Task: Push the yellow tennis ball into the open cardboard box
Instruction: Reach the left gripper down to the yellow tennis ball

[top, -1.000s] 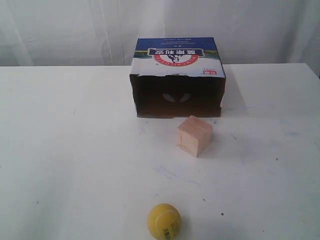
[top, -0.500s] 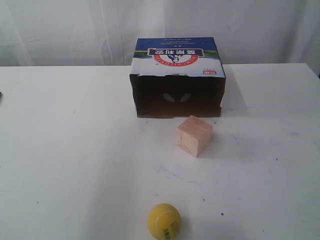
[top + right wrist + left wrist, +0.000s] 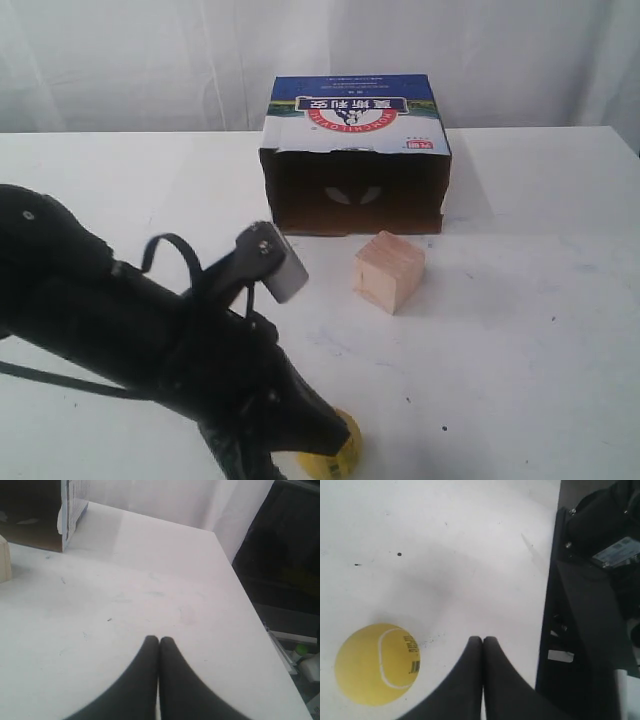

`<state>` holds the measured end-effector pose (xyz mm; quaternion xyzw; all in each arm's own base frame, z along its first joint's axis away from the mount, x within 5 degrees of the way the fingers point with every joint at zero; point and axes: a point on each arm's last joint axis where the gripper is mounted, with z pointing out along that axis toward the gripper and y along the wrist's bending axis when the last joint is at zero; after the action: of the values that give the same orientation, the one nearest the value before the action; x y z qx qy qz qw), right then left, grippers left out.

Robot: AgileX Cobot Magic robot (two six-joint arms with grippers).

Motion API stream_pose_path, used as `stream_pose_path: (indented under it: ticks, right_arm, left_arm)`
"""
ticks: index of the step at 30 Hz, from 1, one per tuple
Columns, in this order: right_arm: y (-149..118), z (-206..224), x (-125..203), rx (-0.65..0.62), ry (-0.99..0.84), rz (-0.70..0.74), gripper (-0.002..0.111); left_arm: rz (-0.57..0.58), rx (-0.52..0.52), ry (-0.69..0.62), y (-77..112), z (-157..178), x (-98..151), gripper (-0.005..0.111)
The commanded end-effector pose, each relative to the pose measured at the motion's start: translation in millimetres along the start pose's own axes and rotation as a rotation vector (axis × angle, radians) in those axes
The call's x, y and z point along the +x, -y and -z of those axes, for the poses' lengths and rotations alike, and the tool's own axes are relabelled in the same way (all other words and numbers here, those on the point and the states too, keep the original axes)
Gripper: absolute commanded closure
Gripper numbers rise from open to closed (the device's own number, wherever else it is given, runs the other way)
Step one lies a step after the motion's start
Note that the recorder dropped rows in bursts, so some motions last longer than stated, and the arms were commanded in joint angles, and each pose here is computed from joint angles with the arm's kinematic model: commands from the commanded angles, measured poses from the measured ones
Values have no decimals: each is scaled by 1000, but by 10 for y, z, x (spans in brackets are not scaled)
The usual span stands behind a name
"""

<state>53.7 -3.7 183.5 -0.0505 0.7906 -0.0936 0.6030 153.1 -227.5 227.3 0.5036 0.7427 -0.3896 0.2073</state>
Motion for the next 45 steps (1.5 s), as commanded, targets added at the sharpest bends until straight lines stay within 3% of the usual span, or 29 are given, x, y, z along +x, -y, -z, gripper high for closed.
stream_pose_path:
  ticks: [1,13,22,28,37,45]
  right_arm:
    - [1,-1,10,6,4,-6,108]
    - [1,-1,10,6,4,-6,108]
    - [1,-1,10,6,4,-6,108]
    - [1,-1,10,6,4,-6,108]
    - [1,-1,10,6,4,-6,108]
    - [0,-1,10,6,4,-25,108]
  left_arm:
    - [-13,-15,-46,-3,-222,76,107]
    - [13,-13,-148,-192,-498,271,107]
    - [5,-173,-123,-345,-501,254,107]
    - [0,-207,-117,-375,-495,248,107]
    - [-23,-441,-73,-578,-431,197,107]
    - [-35,-559,-49,-672,-381,166,107]
